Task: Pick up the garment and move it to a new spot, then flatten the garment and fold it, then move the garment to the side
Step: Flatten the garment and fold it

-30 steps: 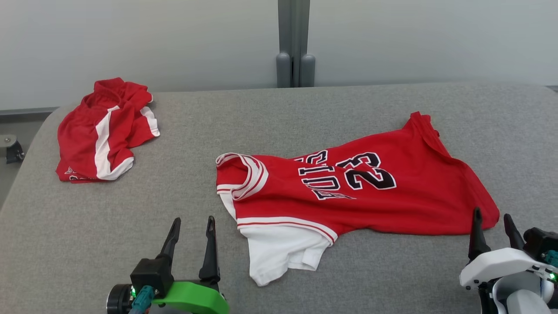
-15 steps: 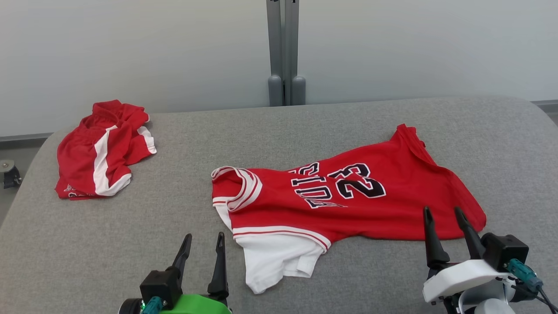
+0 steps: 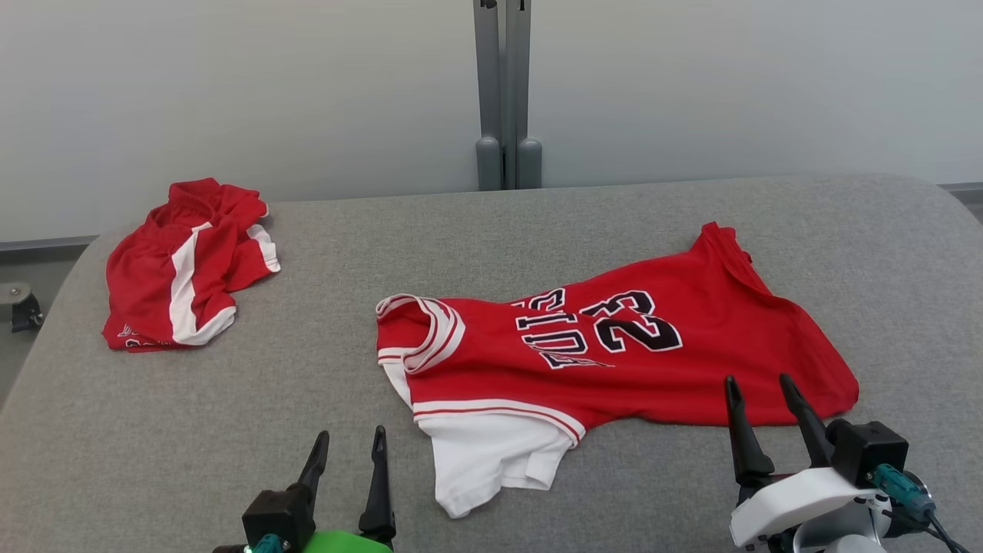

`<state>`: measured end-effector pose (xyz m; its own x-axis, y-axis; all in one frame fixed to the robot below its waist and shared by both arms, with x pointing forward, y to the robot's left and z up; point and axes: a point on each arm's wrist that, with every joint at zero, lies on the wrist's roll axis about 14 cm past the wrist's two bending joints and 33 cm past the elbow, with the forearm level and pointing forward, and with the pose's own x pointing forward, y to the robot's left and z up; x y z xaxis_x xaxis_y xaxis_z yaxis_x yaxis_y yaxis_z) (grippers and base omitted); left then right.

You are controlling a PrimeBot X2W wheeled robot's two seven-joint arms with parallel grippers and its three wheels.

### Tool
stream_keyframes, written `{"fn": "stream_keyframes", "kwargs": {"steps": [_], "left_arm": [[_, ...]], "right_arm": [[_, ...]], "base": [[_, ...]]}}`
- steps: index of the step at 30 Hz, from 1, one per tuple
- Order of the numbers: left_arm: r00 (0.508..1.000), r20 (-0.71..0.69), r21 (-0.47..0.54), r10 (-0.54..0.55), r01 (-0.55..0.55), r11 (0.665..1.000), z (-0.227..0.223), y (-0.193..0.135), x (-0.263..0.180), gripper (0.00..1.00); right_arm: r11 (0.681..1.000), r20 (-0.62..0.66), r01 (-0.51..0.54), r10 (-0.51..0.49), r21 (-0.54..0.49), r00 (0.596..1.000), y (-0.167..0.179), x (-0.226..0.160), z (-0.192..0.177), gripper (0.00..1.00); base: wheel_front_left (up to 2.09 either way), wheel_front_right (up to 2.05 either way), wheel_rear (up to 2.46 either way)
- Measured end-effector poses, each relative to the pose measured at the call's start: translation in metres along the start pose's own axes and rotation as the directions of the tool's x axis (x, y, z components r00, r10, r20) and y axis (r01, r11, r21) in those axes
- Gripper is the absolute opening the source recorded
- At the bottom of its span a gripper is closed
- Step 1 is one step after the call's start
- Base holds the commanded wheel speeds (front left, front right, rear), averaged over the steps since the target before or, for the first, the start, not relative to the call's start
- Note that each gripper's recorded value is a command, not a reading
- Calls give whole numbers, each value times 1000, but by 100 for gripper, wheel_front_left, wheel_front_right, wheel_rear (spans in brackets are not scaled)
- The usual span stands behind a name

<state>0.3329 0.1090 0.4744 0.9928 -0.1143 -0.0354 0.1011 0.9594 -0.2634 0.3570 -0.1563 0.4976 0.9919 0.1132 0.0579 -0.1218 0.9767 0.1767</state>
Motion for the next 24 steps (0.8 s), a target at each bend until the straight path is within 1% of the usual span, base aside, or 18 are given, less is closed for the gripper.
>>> {"fn": "stream_keyframes", "kwargs": {"steps": [7, 11, 14, 17, 20, 24], "left_arm": [[999, -31, 2, -4, 4, 1000, -10, 0, -1, 100], [986, -160, -17, -40, 38, 999, -41, -9, -8, 100], [963, -259, -83, -76, 56, 995, -63, -20, -14, 100], [929, -351, -185, -116, 52, 981, -82, -32, -20, 100], [913, -385, -241, -137, 45, 970, -90, -41, -19, 100], [899, -412, -278, -150, 33, 960, -96, -47, -13, 100]], "right_arm": [[1000, -5, 1, -1, -5, 1000, -1, 0, -2, 100], [1000, -13, 9, -9, -4, 1000, -3, -1, -4, 100], [1000, -18, 19, -19, -3, 1000, -6, -1, -6, 100], [999, -23, 35, -35, -3, 999, -11, -2, -8, 100], [999, -26, 53, -53, -2, 998, -17, -4, -9, 100], [996, -27, 87, -87, -3, 996, -28, -7, -9, 100]], "base": [[0, 0, 0], [0, 0, 0], [0, 0, 0], [0, 0, 0], [0, 0, 0], [0, 0, 0]]}}
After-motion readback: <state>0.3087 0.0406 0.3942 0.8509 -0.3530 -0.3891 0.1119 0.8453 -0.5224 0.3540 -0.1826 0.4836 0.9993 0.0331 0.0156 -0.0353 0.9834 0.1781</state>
